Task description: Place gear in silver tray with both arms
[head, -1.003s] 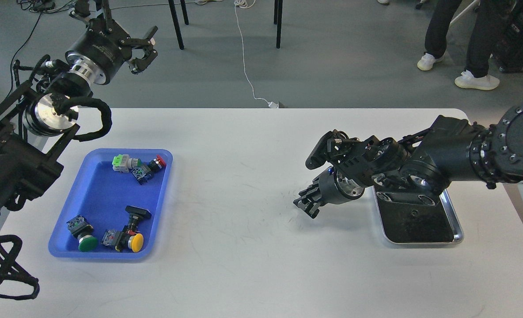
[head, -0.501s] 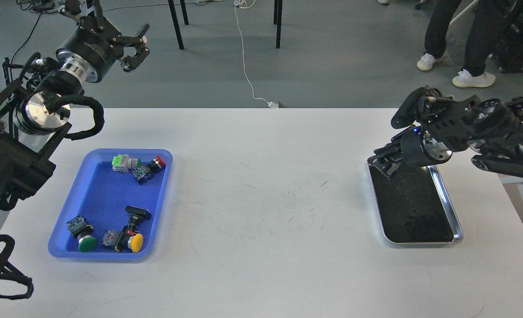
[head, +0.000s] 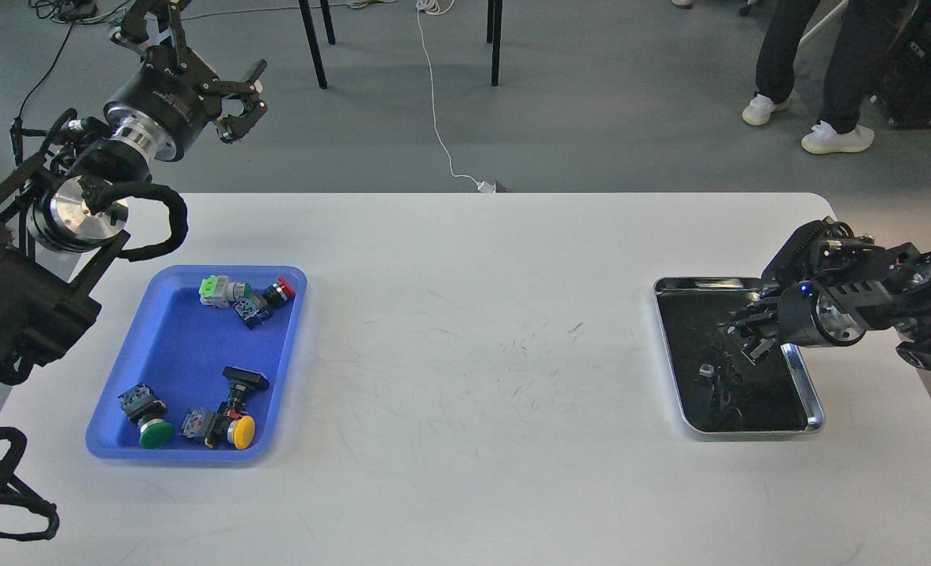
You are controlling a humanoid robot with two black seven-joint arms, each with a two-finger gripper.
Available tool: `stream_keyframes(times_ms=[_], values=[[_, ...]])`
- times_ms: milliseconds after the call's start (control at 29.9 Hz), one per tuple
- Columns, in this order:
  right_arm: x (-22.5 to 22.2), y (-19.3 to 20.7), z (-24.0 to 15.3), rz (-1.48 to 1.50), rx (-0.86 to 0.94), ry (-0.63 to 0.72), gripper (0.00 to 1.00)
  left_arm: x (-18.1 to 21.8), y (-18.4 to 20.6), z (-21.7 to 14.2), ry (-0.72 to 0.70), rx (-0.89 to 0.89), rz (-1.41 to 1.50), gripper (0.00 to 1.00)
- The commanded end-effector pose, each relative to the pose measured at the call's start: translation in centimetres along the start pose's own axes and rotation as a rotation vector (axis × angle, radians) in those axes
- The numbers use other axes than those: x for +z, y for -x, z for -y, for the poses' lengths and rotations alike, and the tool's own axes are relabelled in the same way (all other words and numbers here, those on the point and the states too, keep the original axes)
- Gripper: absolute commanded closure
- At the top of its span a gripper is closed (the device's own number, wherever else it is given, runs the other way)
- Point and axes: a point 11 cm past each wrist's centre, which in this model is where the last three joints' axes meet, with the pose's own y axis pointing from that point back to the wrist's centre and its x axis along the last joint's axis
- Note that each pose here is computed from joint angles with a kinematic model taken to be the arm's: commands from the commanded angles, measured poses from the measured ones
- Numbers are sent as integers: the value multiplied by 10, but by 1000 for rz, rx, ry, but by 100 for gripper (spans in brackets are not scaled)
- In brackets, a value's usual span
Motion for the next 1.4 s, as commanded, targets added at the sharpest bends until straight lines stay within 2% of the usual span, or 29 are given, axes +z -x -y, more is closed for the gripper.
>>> stream_keyframes(times_ms=[0, 100, 167, 301, 368, 568, 802, 936, 1103, 1203, 1370], values=[[0, 6, -1, 12, -3, -1, 61, -4, 2, 1, -6, -3, -5, 3], [2, 8, -4, 24, 3, 2, 49, -5, 2, 1, -8, -3, -8, 3], [8, 0, -9, 36, 38, 18, 37, -5, 2, 1, -9, -5, -9, 2], [28, -45, -28, 151, 246, 62, 11, 0, 0, 0, 1, -3, -9, 2], [41, -68, -43, 252, 376, 84, 5, 1, 0, 0, 5, -2, -12, 2], [61, -138, -81, 553, 744, 50, 2, -2, -3, -3, 5, -1, -30, 2], [77, -197, -113, 961, 1087, -92, 1, 6, -1, -1, 27, -5, -46, 2], [94, -219, -120, 1167, 1227, -144, 0, 12, -4, 0, 47, 4, -56, 2], [101, -233, -119, 1380, 1307, -255, 0, 15, -2, 1, 54, -3, -57, 2], [99, -231, -115, 1561, 1317, -409, 0, 17, 1, 2, 74, -15, -78, 2], [106, -225, -127, 1876, 1372, -776, 0, 4, 5, 4, 94, -17, -156, 2]])
